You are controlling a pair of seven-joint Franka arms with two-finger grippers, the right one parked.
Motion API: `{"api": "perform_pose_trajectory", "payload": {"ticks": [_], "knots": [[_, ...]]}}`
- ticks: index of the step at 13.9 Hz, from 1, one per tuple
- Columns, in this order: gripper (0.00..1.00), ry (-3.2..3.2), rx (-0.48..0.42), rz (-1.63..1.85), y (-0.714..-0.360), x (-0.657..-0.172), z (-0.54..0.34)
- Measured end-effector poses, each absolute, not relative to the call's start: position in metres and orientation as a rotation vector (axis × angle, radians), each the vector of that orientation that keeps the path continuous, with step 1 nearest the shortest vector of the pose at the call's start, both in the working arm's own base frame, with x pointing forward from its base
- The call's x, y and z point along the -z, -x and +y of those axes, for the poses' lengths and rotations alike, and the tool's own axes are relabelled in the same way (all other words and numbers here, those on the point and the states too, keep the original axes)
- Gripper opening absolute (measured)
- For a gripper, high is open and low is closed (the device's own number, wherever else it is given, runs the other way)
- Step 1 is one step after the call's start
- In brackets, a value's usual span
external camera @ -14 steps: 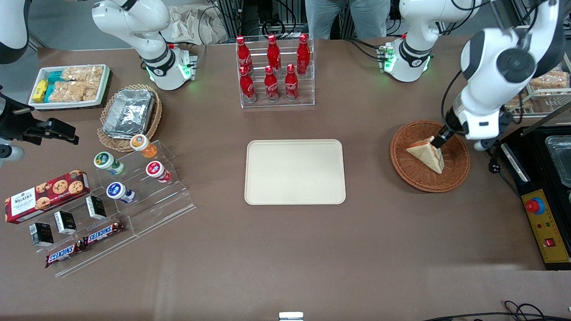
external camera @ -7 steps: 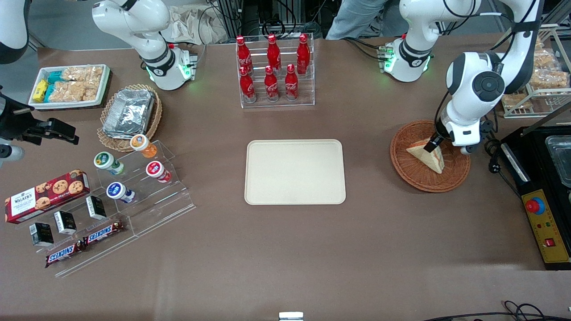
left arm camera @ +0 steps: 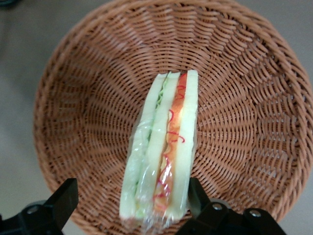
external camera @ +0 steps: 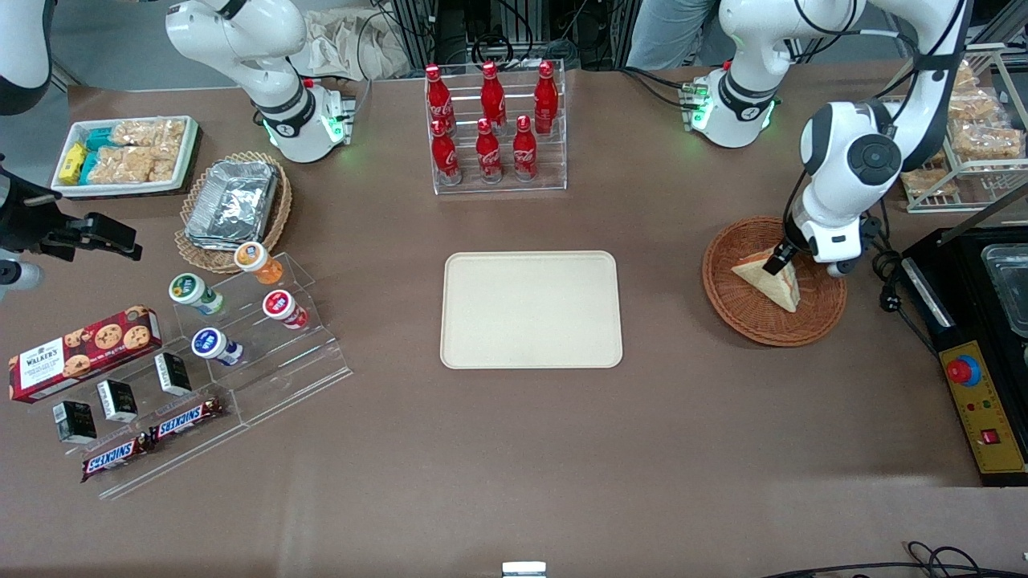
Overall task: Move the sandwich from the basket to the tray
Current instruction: 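Close the left gripper on the sandwich's crust edge, then lift the sandwich and carry it with the left gripper over the tray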
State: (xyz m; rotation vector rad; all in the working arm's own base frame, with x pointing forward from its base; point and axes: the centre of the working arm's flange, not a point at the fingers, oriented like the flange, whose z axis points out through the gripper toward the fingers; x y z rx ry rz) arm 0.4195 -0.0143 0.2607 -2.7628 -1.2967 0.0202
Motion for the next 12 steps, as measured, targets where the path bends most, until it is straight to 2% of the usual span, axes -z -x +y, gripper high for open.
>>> {"api": "perform_pose_trajectory", "payload": {"ticks": [3,4,5,6,9,10,12], "knots": [[1.00,2.774,-0.025,-1.294,-0.422,-0.237,-0.016],[0.93,2.776,-0.028,-1.293,-0.422,-0.233,-0.016],[0.93,2.777,-0.027,-1.292,-0.422,-0.231,-0.016],[0.86,2.780,-0.023,-1.289,-0.423,-0.231,-0.017],[0.51,2.799,0.016,-1.273,-0.429,-0.238,-0.020],[0.43,2.807,0.043,-1.271,-0.432,-0.247,-0.021],[0.39,2.820,0.074,-1.227,-0.437,-0.281,-0.020]]}}
